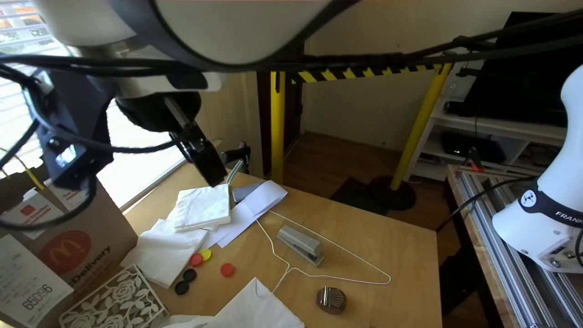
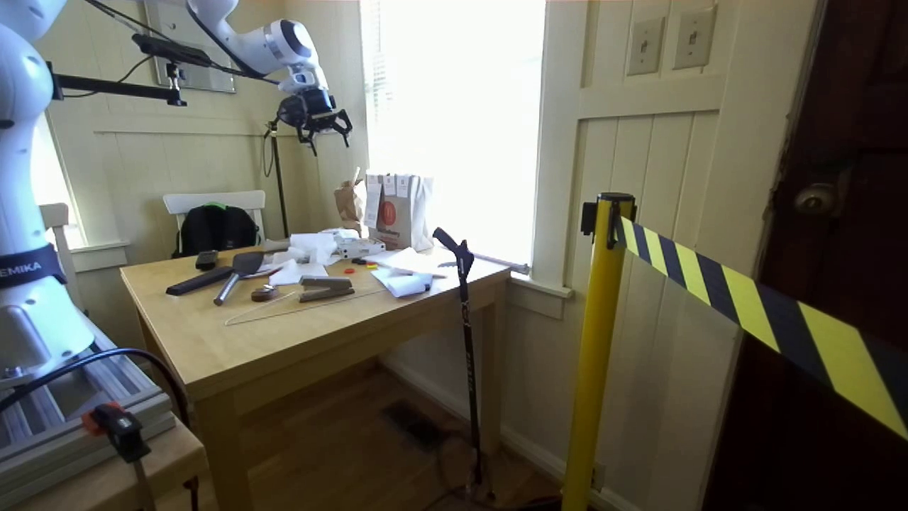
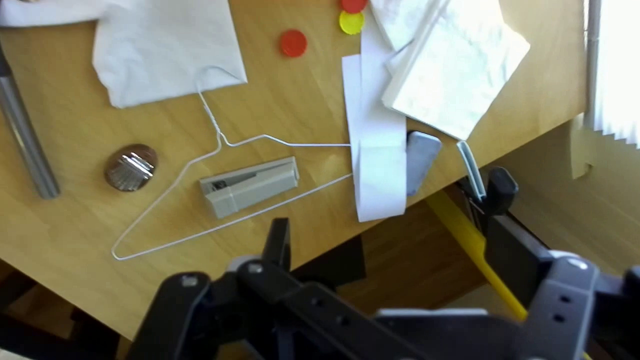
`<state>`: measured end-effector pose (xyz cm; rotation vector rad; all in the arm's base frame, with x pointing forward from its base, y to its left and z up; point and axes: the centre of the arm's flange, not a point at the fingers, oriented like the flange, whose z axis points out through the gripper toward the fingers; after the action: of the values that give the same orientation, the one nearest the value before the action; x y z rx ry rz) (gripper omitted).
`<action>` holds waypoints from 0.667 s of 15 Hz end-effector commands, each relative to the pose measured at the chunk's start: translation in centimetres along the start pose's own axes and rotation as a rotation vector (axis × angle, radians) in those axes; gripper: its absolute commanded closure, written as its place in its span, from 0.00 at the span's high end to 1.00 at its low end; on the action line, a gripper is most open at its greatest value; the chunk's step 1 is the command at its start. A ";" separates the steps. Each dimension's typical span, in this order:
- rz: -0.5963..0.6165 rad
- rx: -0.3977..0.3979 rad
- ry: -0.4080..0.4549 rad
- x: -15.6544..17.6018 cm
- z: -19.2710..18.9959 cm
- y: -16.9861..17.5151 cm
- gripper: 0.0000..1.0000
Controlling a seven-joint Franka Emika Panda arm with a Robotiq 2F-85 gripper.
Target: Pick up the black object from the table and put it on the floor
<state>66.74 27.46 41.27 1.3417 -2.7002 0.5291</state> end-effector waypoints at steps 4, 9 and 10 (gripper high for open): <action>0.255 -0.041 -0.091 7.2 0.1 4.1 1.00; 0.437 -0.031 -0.044 13.4 2.2 0.2 1.00; 0.475 -0.019 -0.033 14.6 2.8 -0.3 1.00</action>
<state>65.35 14.21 44.10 0.9117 -2.9633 0.4720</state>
